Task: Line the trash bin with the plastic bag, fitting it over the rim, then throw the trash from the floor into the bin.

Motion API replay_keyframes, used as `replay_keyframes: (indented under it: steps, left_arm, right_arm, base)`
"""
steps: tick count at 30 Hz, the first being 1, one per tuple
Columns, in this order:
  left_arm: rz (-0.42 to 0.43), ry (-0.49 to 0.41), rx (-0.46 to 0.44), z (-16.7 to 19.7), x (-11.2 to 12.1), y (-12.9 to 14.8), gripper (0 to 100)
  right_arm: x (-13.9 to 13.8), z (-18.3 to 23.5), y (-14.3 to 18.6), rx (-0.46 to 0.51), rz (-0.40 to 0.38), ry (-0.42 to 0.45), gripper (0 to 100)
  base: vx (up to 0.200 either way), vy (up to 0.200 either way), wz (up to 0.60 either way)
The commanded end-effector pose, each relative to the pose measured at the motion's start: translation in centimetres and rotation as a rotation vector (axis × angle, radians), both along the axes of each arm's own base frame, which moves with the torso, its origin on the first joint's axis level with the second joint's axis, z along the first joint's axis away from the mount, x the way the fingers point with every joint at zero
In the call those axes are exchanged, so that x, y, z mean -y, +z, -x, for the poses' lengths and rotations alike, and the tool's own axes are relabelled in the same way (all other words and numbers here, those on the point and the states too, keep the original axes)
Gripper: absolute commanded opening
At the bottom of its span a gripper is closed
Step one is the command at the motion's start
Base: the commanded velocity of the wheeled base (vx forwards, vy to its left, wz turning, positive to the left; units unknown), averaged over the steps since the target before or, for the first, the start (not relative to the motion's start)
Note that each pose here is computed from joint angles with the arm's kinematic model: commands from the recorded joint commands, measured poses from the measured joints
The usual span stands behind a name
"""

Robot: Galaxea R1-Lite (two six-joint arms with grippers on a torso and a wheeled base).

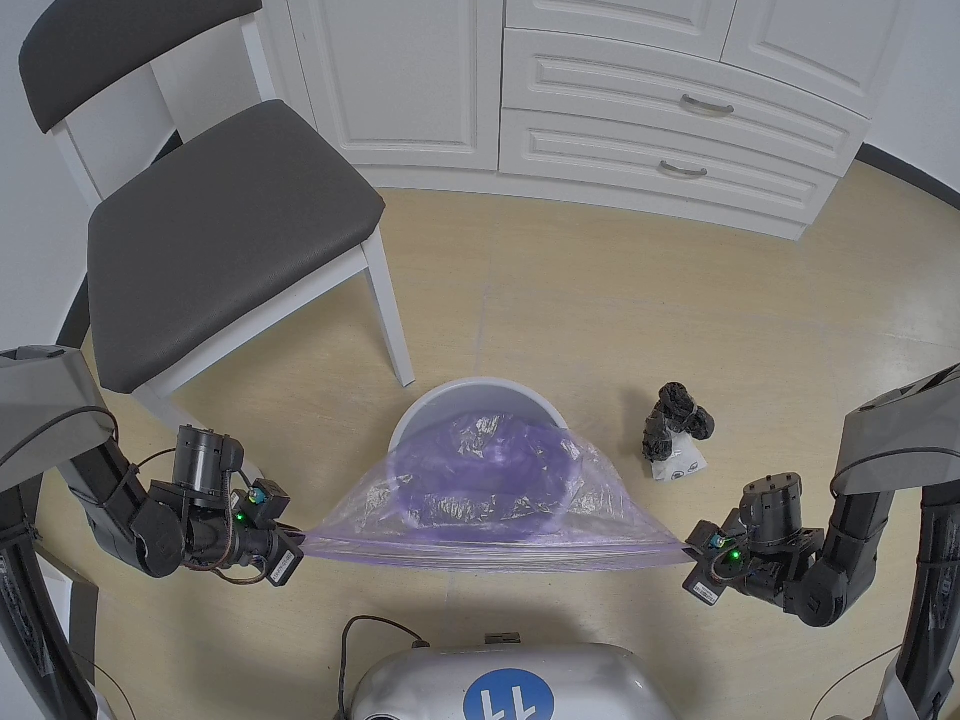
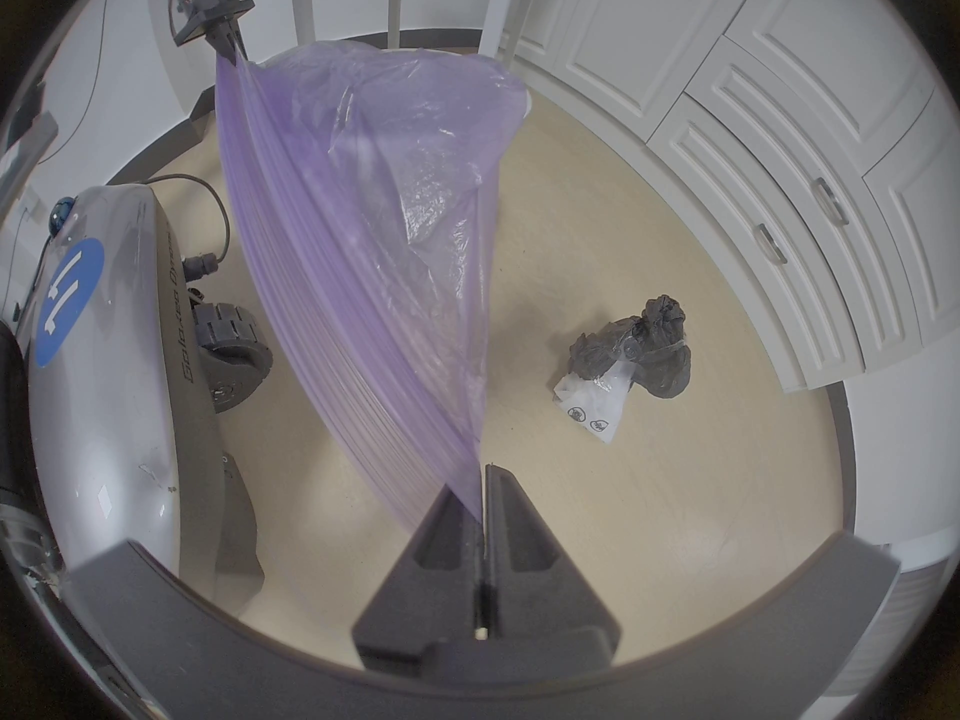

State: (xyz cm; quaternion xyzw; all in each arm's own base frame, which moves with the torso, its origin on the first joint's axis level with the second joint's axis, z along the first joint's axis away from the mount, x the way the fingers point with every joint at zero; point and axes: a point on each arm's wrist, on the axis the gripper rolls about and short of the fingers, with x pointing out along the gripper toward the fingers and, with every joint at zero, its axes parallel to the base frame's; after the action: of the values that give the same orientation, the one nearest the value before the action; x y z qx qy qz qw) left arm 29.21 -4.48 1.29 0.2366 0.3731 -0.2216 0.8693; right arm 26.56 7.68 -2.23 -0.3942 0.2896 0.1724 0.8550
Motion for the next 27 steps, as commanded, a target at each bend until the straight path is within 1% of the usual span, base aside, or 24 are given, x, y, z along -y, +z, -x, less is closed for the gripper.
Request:
replay_keyframes:
  steps: [1, 3, 6, 7, 8, 9, 10, 12, 13, 14, 16, 17, 19, 21, 22, 24, 27]
  left_arm:
    - [-0.005, 0.001, -0.017, -0.2, 0.0, -0.7, 0]
    - [-0.006, 0.01, -0.024, -0.6, 0.2, -1.4, 0]
    - [-0.006, 0.02, -0.014, -1.4, 0.3, -2.1, 0]
    - [-0.008, 0.036, 0.003, -1.9, 0.4, -2.5, 0]
    - [-0.008, 0.038, 0.004, -2.0, 0.4, -2.5, 0]
    - [0.013, 0.077, 0.041, -2.6, 0.5, -2.9, 0]
    - [0.03, 0.097, 0.064, -2.9, 0.6, -3.0, 0]
    - [0.075, 0.129, 0.126, -3.6, 1.1, -3.0, 0]
    - [0.09, 0.138, 0.144, -3.7, 1.2, -2.9, 0]
    - [0.113, 0.153, 0.188, -4.0, 1.4, -2.8, 0]
    - [0.128, 0.158, 0.23, -4.3, 1.5, -2.7, 0]
    - [0.131, 0.157, 0.237, -4.3, 1.6, -2.7, 0]
    - [0.151, 0.156, 0.277, -4.4, 1.8, -2.0, 0]
    - [0.172, 0.162, 0.295, -4.4, 2.0, -1.5, 0]
    - [0.195, 0.171, 0.315, -4.2, 2.0, -0.5, 0]
    - [0.207, 0.174, 0.324, -3.9, 2.0, 0.5, 0]
    - [0.211, 0.165, 0.331, -3.4, 2.0, 1.1, 0]
  right_arm:
    - [-0.1, 0.0, -0.8, -0.025, 0.011, 0.004, 0]
    - [-0.6, -0.5, -1.3, -0.015, 0.01, 0.002, 0]
    - [-1.3, -1.8, -1.9, 0.009, -0.012, -0.015, 0]
    - [-1.8, -2.5, -2.2, 0.028, -0.044, -0.055, 0]
    - [-1.8, -2.6, -2.3, 0.032, -0.047, -0.058, 0]
    - [-2.7, -3.4, -2.4, 0.077, -0.105, -0.11, 0]
    - [-3.1, -3.7, -2.4, 0.099, -0.131, -0.128, 0]
    - [-3.6, -4.3, -2.2, 0.149, -0.184, -0.145, 0]
    - [-3.7, -4.4, -2.2, 0.164, -0.195, -0.147, 0]
    - [-3.9, -4.7, -2.0, 0.203, -0.216, -0.144, 0]
    - [-4.0, -5.0, -1.8, 0.251, -0.24, -0.14, 0]
    - [-4.0, -5.2, -1.7, 0.265, -0.246, -0.14, 0]
    - [-4.1, -5.5, -1.0, 0.333, -0.279, -0.136, 0]
    - [-4.1, -5.5, -0.7, 0.342, -0.283, -0.135, 0]
    - [-4.1, -5.4, -0.1, 0.353, -0.289, -0.134, 0]
    - [-3.9, -5.0, 0.7, 0.361, -0.293, -0.132, 0]
    - [-3.8, -4.5, 1.0, 0.355, -0.293, -0.125, 0]
  base:
    - [0.0, 0.0, 0.0]
    - [0.0, 0.0, 0.0]
    - [0.0, 0.0, 0.0]
    - [0.0, 0.0, 0.0]
    - [0.0, 0.0, 0.0]
    - [0.0, 0.0, 0.0]
    - [0.0, 0.0, 0.0]
    - [0.0, 0.0, 0.0]
    - [0.0, 0.0, 0.0]
    - [0.0, 0.0, 0.0]
    - [0.0, 0.0, 0.0]
    - [0.0, 0.0, 0.0]
    - [0.0, 0.0, 0.0]
    - [0.0, 0.0, 0.0]
    - [0.0, 0.0, 0.0]
    - [0.0, 0.0, 0.0]
    - [0.0, 0.0, 0.0]
